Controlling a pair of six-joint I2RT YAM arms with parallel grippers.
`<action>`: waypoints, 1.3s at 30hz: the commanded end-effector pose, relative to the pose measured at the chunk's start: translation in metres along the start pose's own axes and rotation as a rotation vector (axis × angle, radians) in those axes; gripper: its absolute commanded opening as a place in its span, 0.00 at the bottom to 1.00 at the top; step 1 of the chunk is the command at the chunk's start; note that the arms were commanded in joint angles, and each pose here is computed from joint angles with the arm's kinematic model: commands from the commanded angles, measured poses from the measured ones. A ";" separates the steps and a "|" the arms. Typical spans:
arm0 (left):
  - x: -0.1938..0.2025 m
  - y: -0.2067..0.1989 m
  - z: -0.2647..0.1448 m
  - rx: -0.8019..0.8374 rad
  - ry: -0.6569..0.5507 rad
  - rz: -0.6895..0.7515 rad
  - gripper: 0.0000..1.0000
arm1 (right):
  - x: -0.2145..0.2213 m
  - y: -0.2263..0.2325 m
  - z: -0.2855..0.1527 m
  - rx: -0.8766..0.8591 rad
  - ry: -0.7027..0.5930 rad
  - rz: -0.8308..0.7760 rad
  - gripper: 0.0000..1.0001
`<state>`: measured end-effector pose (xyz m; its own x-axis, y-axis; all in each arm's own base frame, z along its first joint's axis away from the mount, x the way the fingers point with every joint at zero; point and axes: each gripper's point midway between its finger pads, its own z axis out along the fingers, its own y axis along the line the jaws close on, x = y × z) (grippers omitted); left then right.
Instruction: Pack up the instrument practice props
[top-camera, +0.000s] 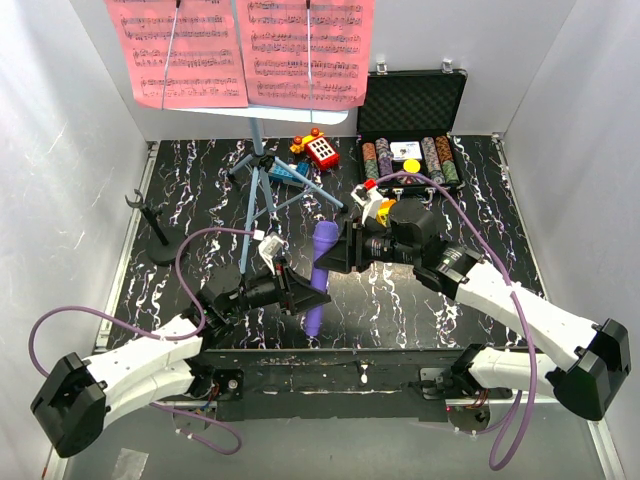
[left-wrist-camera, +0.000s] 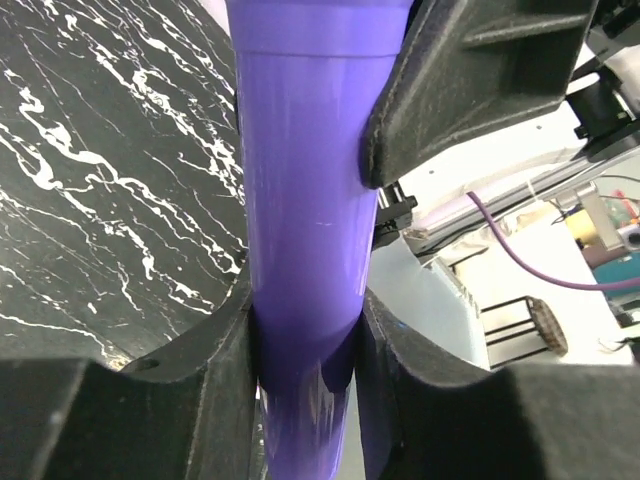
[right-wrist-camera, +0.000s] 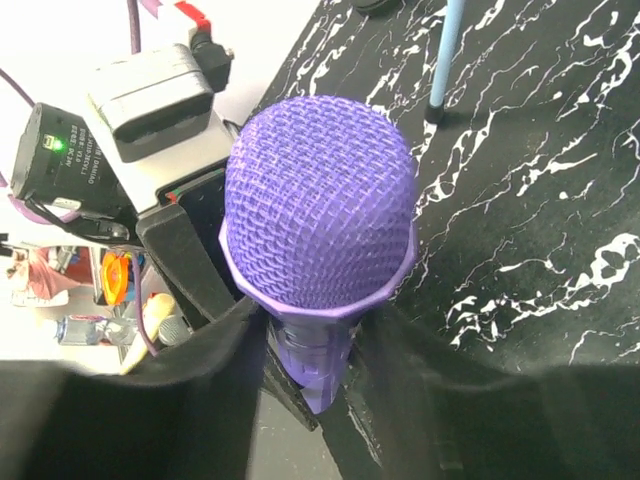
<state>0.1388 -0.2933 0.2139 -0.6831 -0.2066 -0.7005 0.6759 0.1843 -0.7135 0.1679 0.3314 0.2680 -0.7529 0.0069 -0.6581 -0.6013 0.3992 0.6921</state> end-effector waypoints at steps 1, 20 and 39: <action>-0.010 0.005 -0.001 -0.044 -0.054 -0.008 0.00 | -0.012 0.034 -0.011 -0.122 -0.025 -0.056 0.69; -0.046 0.095 -0.258 -1.299 -0.741 -0.291 0.00 | 0.009 -0.021 -0.059 0.159 -0.066 -0.138 0.92; -0.022 0.142 -0.276 -1.609 -0.880 -0.354 0.00 | 0.010 -0.017 -0.076 0.146 -0.084 -0.208 0.93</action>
<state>0.1679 0.0003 0.1381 -0.0785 -0.7325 -0.6763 -0.6446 0.5548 -0.5260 0.1482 0.2591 0.2694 -0.6214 -0.0125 -0.7834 -0.6713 0.5241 0.5241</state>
